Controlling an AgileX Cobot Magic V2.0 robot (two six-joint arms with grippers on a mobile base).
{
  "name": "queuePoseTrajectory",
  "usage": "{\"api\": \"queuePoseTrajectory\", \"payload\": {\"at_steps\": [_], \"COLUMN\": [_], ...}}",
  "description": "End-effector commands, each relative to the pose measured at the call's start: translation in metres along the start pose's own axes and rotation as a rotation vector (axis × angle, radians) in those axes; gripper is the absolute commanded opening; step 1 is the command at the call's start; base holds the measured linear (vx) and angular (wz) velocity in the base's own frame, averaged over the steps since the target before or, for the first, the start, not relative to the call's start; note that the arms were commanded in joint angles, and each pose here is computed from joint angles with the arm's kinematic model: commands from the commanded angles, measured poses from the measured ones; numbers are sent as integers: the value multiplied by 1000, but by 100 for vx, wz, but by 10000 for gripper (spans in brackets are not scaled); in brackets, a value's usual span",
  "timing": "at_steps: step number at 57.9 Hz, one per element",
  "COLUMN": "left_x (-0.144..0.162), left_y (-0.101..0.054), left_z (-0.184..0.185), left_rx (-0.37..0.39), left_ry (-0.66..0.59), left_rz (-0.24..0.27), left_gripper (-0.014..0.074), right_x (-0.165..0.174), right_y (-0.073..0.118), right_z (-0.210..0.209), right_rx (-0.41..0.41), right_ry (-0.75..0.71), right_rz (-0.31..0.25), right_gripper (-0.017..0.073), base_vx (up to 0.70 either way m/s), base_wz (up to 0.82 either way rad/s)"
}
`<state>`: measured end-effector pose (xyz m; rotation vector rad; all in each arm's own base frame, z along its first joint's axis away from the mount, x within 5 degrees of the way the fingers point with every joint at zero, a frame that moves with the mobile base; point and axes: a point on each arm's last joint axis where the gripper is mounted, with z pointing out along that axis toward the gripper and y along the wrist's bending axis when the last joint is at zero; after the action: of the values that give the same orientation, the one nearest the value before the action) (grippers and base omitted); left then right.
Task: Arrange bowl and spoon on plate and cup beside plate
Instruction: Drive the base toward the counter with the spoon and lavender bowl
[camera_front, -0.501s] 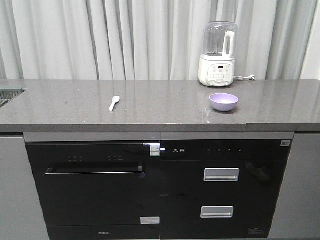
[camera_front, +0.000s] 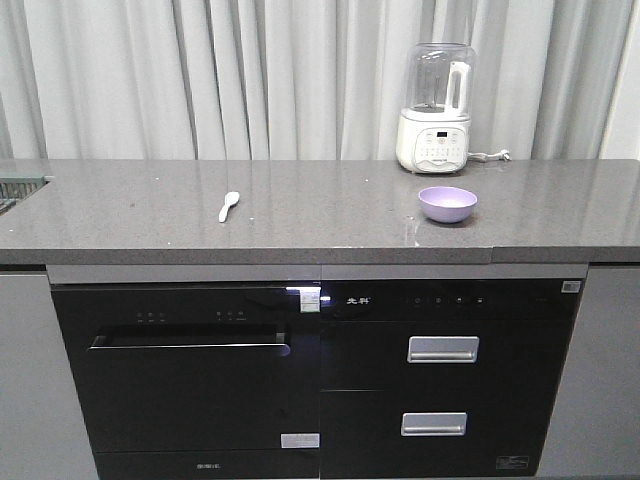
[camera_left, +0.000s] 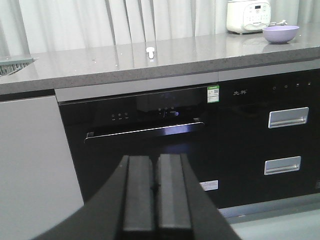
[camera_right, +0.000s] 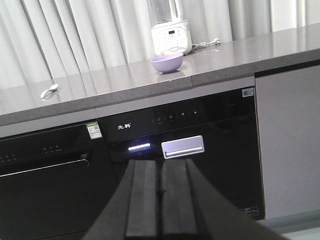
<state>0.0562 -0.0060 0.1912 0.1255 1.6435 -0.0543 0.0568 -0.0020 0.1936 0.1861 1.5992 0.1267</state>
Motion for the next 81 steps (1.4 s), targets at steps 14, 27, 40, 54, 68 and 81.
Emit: {"api": "queuePoseTrajectory", "payload": {"at_steps": [14,27,40,54,68,81], "left_x": [-17,-17,-17,-17,-17,-17], "left_y": [0,0,0,0,0,0], "left_z": [-4,-4,-4,-4,-4,-4], "left_rx": [8,8,8,8,3,3], "left_ry": [-124,-124,-124,-124,-123,-123], "left_rz": [-9,-9,-9,-9,-9,-9], "left_gripper": [-3,-3,-3,-3,-3,-3], "right_x": [-7,-7,-7,-7,-7,-7], "right_y": [1,1,1,1,1,1], "right_z": [-1,-1,-1,-1,-1,-1], "right_rx": [-14,-14,-14,-14,-14,-14], "right_ry": [-86,-86,-86,-86,-86,-86], "right_rz": [-9,-9,-9,-9,-9,-9], "right_gripper": [-6,-6,-6,-6,-6,-6], "base_vx": [0,3,8,12,12,16], "base_wz": [-1,-5,-4,2,-14,-22]}}
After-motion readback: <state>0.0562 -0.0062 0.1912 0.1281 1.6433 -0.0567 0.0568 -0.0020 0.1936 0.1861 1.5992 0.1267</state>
